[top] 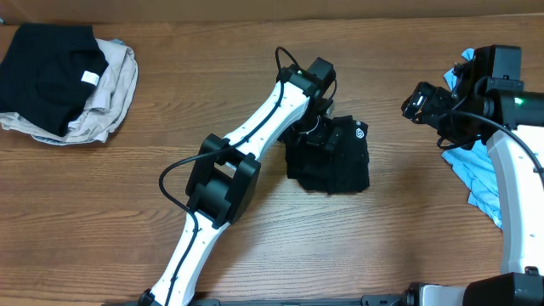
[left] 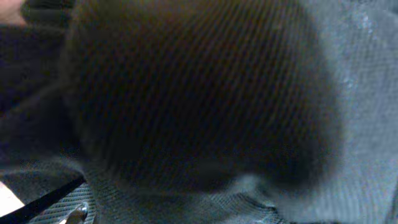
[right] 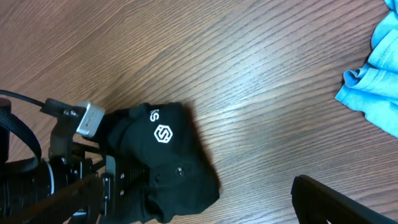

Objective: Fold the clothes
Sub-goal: 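Carry the bundle with the left gripper onto the left garment stack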

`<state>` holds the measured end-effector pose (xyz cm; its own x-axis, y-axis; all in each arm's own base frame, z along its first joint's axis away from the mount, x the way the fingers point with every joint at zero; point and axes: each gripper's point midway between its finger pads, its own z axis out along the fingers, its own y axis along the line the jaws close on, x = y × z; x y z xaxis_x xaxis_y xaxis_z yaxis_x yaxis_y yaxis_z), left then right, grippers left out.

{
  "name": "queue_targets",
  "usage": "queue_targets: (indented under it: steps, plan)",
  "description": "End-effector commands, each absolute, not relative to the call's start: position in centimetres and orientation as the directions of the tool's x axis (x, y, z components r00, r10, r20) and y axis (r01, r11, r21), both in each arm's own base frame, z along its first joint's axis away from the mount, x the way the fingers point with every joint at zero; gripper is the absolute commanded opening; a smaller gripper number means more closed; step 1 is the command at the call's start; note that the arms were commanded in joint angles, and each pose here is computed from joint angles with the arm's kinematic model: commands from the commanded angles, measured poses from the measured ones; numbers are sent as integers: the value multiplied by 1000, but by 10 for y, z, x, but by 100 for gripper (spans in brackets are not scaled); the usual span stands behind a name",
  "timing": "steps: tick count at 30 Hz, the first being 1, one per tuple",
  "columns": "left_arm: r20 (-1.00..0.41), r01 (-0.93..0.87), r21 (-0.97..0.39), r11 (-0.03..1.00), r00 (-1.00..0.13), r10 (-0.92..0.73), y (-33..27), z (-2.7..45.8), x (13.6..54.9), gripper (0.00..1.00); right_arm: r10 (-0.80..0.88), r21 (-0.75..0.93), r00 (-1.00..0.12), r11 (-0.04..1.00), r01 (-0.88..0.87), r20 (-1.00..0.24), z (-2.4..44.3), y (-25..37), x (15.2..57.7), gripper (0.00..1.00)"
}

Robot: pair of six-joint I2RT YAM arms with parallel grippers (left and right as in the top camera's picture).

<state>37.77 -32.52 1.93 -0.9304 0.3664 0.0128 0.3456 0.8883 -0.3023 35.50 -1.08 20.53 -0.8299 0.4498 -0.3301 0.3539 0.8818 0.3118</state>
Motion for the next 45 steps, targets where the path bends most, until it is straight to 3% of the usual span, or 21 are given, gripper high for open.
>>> queue_targets:
  steps: [1, 8, 15, 23, 38, 42, 45]
  plan:
    - [-64, 317, -250, 915, -948, 312, -324, 10, 401, 100, 449, 302, -827, 884, 357, -337, 206, -14, 357, 100]
    - [-265, 311, -56, 949, -921, 286, -288, 13, 467, 100, 450, 287, -827, 886, 365, -336, 205, -16, 355, 100]
    - [-321, 370, -41, 928, -885, 338, -260, 42, 498, 100, 450, 289, -826, 886, 363, -341, 205, -16, 356, 100]
    - [-198, 276, -311, 910, -955, 222, -261, 72, 476, 100, 450, 290, -825, 886, 363, -342, 205, -16, 357, 100]
    - [-98, 237, -375, 896, -971, 216, -280, 8, 448, 98, 451, 284, -832, 885, 368, -325, 203, -16, 352, 100]
    - [-73, 188, -385, 904, -982, 173, -291, -7, 439, 87, 450, 284, -832, 885, 368, -325, 203, -16, 352, 100]
    - [-71, 185, -389, 902, -983, 171, -300, -17, 432, 69, 450, 281, -831, 886, 369, -327, 203, -16, 352, 100]
